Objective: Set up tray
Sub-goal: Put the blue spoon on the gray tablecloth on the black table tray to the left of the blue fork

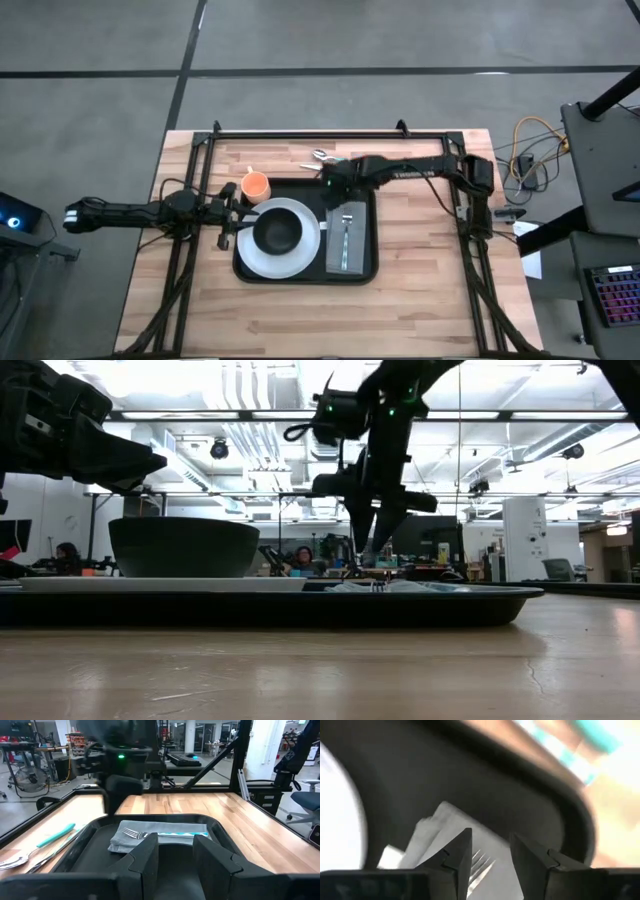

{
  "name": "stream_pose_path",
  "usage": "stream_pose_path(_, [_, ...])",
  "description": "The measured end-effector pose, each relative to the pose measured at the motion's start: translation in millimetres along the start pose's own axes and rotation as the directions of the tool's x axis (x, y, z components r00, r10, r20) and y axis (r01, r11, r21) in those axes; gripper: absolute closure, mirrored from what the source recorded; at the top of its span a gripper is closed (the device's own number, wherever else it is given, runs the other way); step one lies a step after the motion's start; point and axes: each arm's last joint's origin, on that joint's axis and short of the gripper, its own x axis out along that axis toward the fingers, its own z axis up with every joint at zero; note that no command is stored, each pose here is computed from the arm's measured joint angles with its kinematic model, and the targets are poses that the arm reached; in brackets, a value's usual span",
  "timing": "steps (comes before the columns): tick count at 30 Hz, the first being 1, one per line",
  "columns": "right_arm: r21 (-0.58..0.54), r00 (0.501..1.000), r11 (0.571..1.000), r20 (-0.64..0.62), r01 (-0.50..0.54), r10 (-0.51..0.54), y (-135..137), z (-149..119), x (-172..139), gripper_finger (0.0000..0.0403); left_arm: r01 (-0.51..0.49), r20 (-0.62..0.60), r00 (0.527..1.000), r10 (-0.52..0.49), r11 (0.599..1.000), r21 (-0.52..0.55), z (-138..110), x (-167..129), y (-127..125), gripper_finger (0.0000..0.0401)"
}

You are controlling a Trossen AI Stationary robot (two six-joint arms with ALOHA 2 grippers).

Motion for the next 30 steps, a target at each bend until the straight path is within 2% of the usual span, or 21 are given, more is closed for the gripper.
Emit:
stream_pose_path(8, [-0.103,0.994,0.99,0.051,-0.091,0.097,-26,46,8,0.0259,0.0,0.0,1.0,0.0,1.0,0.0,0,0,0,0.0296])
stream_pose_path(14, [-0.198,0.994,0.977,0.067,-0.075,0.09,-50,70,9,0.0235,0.0,0.0,1.0,0.0,1.0,0.0,0,0,0,0.0296])
stream_pose_path(24, [-0.379,0.992,0.921,0.046,-0.09,0.116,-79,91,13,0.0218,0.0,0.0,1.0,0.0,1.0,0.0,0,0,0,0.0296])
stream_pose_path(30, [-0.407,0.993,0.911,0.054,-0.071,0.101,-96,102,14,0.0218,0.0,-0.001,1.0,0.0,1.0,0.0,0,0,0,0.0296])
